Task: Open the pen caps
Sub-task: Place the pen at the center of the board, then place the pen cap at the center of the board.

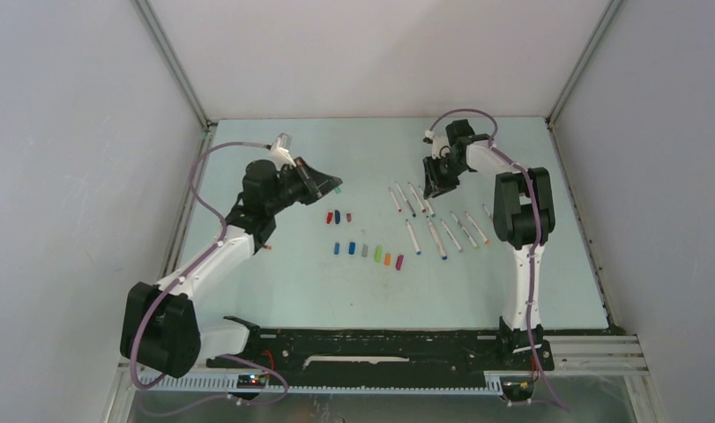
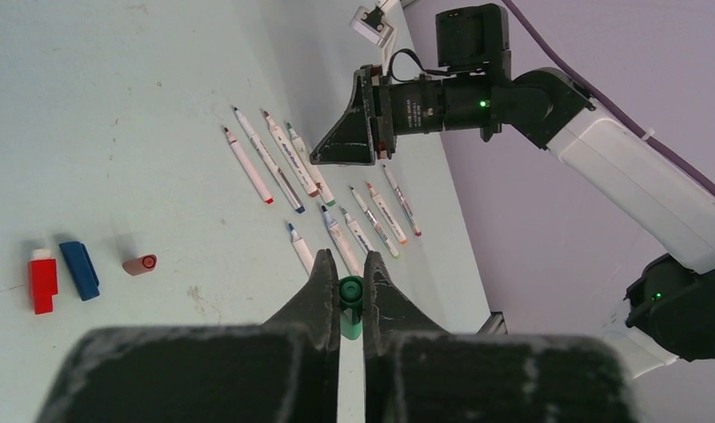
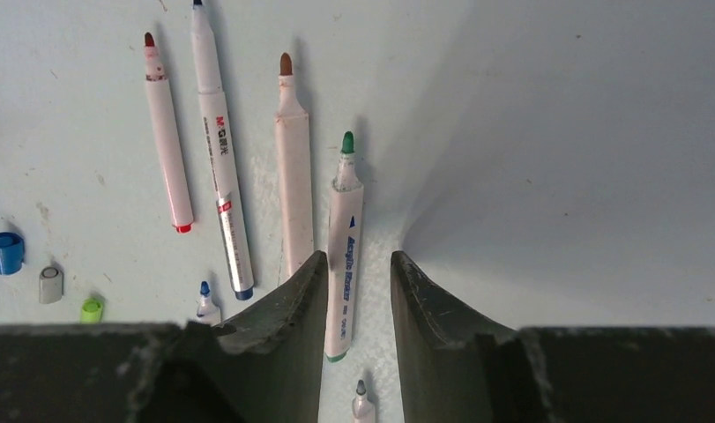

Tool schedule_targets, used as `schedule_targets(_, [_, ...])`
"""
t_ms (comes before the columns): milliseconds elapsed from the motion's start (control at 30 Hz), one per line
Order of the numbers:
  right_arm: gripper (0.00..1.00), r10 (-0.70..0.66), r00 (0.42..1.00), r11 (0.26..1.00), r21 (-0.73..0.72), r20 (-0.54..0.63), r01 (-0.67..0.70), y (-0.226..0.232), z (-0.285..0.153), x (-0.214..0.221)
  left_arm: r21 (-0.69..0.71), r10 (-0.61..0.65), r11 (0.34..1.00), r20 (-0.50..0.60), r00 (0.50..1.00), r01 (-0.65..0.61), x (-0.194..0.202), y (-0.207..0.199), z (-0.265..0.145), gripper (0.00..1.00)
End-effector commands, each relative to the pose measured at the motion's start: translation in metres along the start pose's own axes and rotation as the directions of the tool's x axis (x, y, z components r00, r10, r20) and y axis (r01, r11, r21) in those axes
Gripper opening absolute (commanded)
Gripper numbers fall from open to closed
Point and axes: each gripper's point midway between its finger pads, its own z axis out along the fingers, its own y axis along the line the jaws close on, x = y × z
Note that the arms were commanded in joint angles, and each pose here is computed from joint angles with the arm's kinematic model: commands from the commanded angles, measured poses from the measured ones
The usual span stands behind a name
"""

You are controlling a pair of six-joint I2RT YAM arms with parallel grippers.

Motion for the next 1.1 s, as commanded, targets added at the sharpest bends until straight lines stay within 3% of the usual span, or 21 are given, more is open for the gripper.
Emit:
schedule_targets(0, [0.35,-0.077,0.992,0.997,0.008,0.099,0.077,0.017,-0.043,-0.022,0.03,-0.007,1.0,-0.042,0.999,0.008,0.012,-0.003,0.005,0.01])
schedule_targets(233, [0.43,-0.244,0.942,0.962,-0.068,0.23,0.266,0.063,-0.108,-0.005,-0.009,0.016,1.0,-0.131,0.991,-0.018,0.038,-0.004,0.024,0.04])
schedule_targets(367, [0.49,-0.342,0.873,0.908,-0.118,0.348,0.402,0.092,-0.15,0.012,-0.12,0.064,0.988,-0.229,0.971,-0.093,0.058,0.008,0.037,0.07])
schedule_targets(533, [0.58,-0.353,0.813,0.879,-0.134,0.464,0.458,0.101,-0.179,0.024,-0.303,0.087,0.933,-0.331,0.939,-0.193,0.077,0.036,0.051,0.1])
schedule_targets(733, [0.58,-0.316,0.822,0.888,-0.158,0.473,0.433,0.091,-0.181,0.026,-0.426,0.129,0.846,-0.422,0.897,-0.322,0.085,0.064,0.074,0.13])
schedule_targets(1067, [0.57,-0.303,0.833,0.886,-0.185,0.462,0.425,0.087,-0.177,0.03,-0.501,0.106,0.776,-0.494,0.863,-0.382,0.089,0.095,0.11,0.19])
